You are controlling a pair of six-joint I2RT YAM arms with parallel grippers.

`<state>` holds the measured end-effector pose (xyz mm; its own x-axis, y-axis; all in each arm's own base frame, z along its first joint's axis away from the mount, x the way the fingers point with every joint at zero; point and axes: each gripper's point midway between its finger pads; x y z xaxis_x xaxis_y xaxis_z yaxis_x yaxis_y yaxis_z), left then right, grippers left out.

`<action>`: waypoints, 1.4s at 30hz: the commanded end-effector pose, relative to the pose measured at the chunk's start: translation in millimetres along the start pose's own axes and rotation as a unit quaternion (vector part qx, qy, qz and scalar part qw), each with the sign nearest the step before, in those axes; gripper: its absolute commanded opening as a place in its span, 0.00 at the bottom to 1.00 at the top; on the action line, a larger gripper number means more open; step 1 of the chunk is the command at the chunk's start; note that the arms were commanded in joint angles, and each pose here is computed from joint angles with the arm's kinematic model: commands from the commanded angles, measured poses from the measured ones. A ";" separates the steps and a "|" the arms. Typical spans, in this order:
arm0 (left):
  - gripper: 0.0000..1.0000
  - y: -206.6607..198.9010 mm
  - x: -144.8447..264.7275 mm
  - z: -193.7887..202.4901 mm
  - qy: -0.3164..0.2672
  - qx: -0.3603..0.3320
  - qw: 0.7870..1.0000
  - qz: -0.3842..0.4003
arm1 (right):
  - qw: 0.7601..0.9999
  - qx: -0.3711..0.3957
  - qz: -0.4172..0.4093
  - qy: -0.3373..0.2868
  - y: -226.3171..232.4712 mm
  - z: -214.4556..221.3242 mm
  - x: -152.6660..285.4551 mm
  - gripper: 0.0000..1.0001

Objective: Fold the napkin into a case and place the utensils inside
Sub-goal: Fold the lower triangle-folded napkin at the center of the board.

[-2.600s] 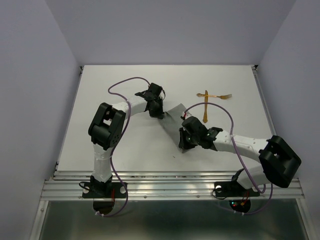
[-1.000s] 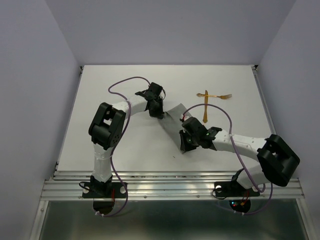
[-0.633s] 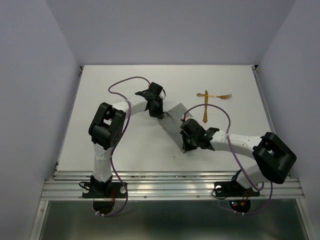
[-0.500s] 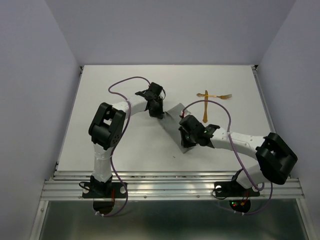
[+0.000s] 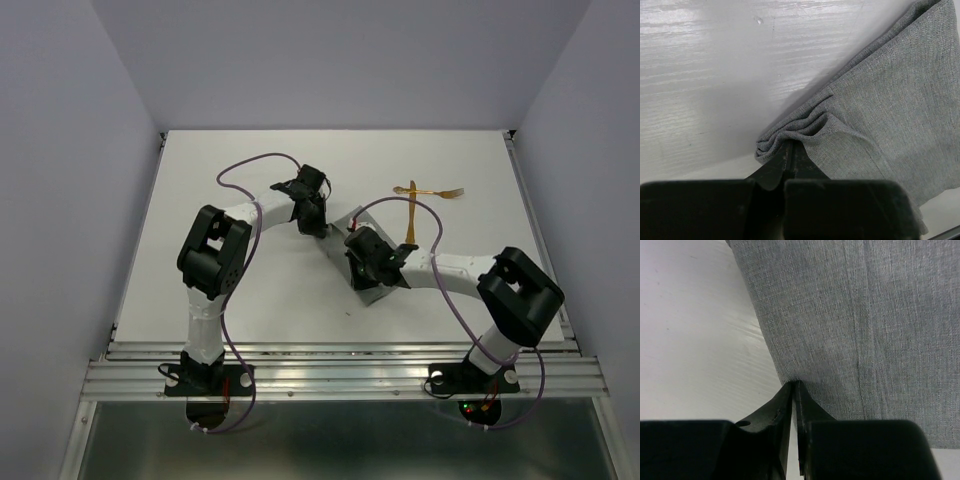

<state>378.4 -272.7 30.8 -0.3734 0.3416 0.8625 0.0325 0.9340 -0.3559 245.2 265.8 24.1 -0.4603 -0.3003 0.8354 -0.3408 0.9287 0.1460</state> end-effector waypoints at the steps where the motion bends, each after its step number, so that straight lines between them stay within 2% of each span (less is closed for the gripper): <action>1: 0.00 -3.0 15.8 -16.6 -0.022 -0.012 1.000 -0.002 | 0.999 0.002 -0.004 -0.035 6.4 -20.9 9.6 0.13; 7: 0.00 -4.3 15.8 -18.3 -0.023 -0.011 1.000 0.003 | 0.995 0.005 -0.020 -0.096 26.4 -76.0 28.1 0.13; 11: 0.00 -3.8 14.3 -17.2 -0.019 -0.010 1.000 0.004 | 0.994 -0.004 -0.012 -0.106 36.6 -99.2 14.7 0.14; 16: 0.00 -3.9 14.9 -15.2 -0.016 -0.012 1.000 0.006 | 0.995 -0.047 0.014 -0.088 23.8 -95.0 -21.2 0.13; 20: 0.00 -4.9 16.4 -16.2 -0.017 -0.016 1.000 0.010 | 0.995 -0.052 0.024 -0.079 19.7 -85.9 -34.2 0.13; 30: 0.00 -7.3 17.5 -16.8 -0.019 -0.016 1.000 0.015 | 0.988 -0.061 0.005 -0.140 22.3 -122.3 8.6 0.14; 42: 0.00 -13.8 25.8 -28.5 -0.037 -0.025 0.999 0.023 | 0.990 -0.095 0.041 -0.099 -14.8 -71.3 1.0 0.14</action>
<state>379.2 -270.7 31.0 -0.3698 0.3472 0.8618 0.0509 0.9337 -0.3544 301.7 280.1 63.3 -0.6143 -0.2818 0.7371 -0.2057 0.9589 0.1953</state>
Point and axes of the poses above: each gripper's point midway between its finger pads, its own x axis back along the fingers, its own y axis along the line the jaws close on, z = x × y, and after that the axes turned 4 degrees about x, right-handed
